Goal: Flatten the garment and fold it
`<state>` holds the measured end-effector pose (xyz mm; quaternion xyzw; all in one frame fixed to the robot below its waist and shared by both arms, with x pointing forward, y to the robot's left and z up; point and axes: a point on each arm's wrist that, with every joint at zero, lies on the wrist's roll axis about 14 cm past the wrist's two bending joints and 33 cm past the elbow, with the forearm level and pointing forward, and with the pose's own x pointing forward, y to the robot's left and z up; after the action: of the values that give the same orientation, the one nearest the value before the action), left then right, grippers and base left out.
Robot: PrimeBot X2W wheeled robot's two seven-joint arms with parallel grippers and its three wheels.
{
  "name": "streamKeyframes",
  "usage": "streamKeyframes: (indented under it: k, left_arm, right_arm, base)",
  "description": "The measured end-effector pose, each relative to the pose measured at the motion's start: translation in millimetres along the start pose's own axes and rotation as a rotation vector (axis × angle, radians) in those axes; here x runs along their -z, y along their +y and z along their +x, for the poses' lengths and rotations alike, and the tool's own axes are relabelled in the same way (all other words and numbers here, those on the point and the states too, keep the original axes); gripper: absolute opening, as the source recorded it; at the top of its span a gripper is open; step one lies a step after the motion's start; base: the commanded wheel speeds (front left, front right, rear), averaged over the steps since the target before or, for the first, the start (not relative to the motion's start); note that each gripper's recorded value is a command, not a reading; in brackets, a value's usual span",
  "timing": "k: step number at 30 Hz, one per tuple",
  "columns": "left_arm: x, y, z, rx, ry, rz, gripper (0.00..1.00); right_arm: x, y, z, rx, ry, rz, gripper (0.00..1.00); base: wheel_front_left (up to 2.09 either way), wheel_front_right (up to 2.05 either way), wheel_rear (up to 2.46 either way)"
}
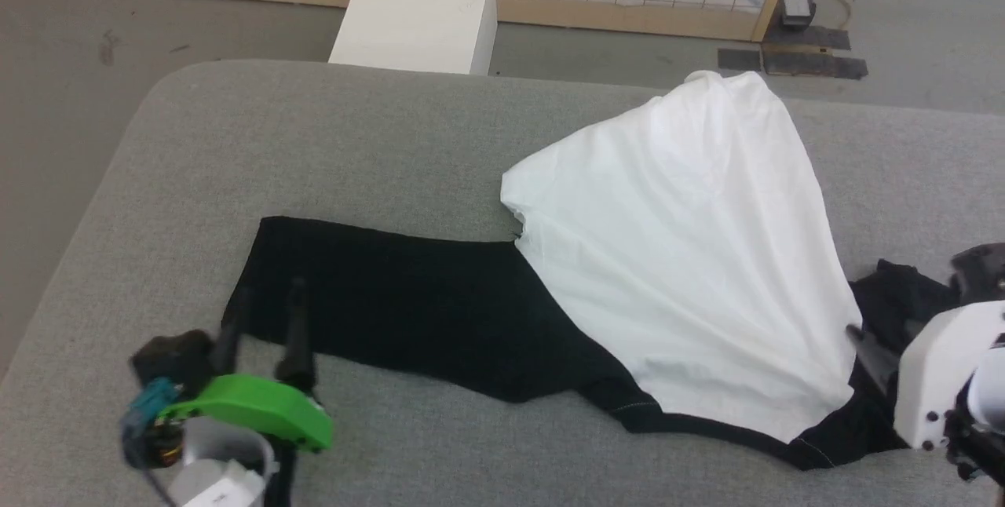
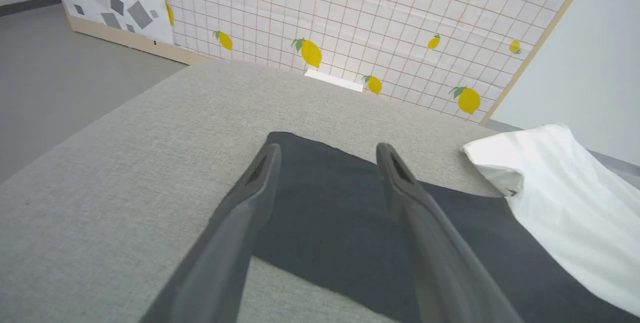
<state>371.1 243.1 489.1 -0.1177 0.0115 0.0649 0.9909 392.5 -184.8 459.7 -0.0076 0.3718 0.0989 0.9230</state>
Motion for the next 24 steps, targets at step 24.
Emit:
streamKeyframes:
  k: [24]
  left_arm:
    - [139,-162,-36,0.563,0.952,0.340,1.00]
  right_arm:
    - [18,-43,-24,0.181,-0.084,0.164,1.00]
  base:
    - [0.00,0.00,0.00]
